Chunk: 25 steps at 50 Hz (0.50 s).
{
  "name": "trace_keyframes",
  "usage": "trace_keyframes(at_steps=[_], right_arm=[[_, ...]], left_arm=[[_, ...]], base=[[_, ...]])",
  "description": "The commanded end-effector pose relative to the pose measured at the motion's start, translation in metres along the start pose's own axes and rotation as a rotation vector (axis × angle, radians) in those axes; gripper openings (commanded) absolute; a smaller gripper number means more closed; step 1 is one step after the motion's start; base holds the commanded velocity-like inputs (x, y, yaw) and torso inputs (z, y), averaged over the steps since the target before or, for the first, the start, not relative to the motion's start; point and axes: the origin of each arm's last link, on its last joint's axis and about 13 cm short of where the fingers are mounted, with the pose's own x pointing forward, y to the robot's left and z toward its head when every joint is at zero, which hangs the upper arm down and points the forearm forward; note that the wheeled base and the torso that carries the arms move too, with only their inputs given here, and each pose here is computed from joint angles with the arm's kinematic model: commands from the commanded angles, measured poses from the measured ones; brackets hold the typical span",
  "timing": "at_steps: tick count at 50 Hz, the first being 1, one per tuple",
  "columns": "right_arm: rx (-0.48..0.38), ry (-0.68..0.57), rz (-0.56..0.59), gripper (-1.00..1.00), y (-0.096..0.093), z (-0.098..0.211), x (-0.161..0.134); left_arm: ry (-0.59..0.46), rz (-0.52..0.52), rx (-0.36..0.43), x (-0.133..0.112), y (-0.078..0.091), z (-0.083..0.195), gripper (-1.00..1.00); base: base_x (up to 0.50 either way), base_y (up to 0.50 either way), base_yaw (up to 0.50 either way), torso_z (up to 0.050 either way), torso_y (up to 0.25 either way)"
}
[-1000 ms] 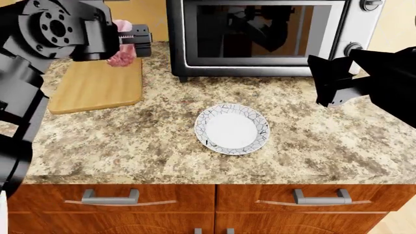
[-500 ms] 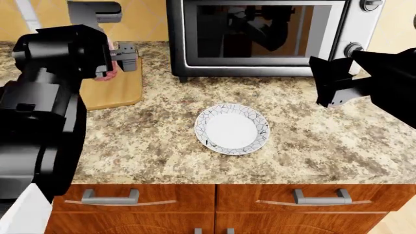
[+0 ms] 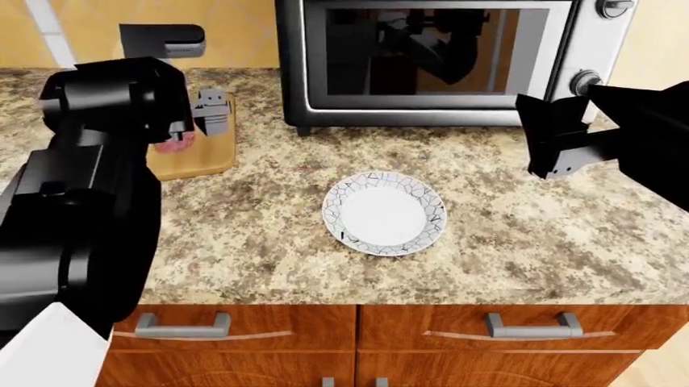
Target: Pick the pork loin from the plate and place it on the cutting board. Then pick the condiment bottle from the cabinet and place it next to the cutting board.
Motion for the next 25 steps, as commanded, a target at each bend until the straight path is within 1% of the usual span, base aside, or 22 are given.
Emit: trace_keyframes(at_steps=[1, 11, 18, 20, 23, 25], right_arm=[[0.000, 0.003, -0.001, 1.00, 0.000, 0.000, 0.001], [0.000, 0.004, -0.001, 1.00, 0.001, -0.001, 0.003], [-0.002, -0.001, 0.000, 1.00, 0.001, 0.001, 0.000], [-0.002, -0.004, 0.001, 1.00, 0.001, 0.002, -0.001], [-0.002, -0.009, 0.001, 1.00, 0.002, 0.004, -0.002], [-0.003, -0.015, 0.000, 1.00, 0.002, 0.005, -0.003]], left_arm=[[-0.016, 0.050, 0.019, -0.002, 0.003, 0.005, 1.00], [-0.018, 0.057, 0.008, -0.001, 0.004, 0.005, 1.00], [-0.032, 0.051, -0.010, -0.004, 0.005, 0.011, 1.00], [-0.044, 0.041, -0.017, -0.006, 0.005, 0.014, 1.00], [-0.092, 0.006, -0.017, -0.010, 0.007, 0.023, 1.00], [-0.147, -0.050, -0.022, -0.016, 0.010, 0.035, 1.00]], base=[[0.00, 0.00, 0.00, 0.010, 0.000], [0.00, 0.00, 0.00, 0.000, 0.000], [0.00, 0.00, 0.00, 0.000, 0.000], [0.00, 0.00, 0.00, 0.000, 0.000], [0.00, 0.00, 0.00, 0.000, 0.000], [0.00, 0.00, 0.00, 0.000, 0.000]])
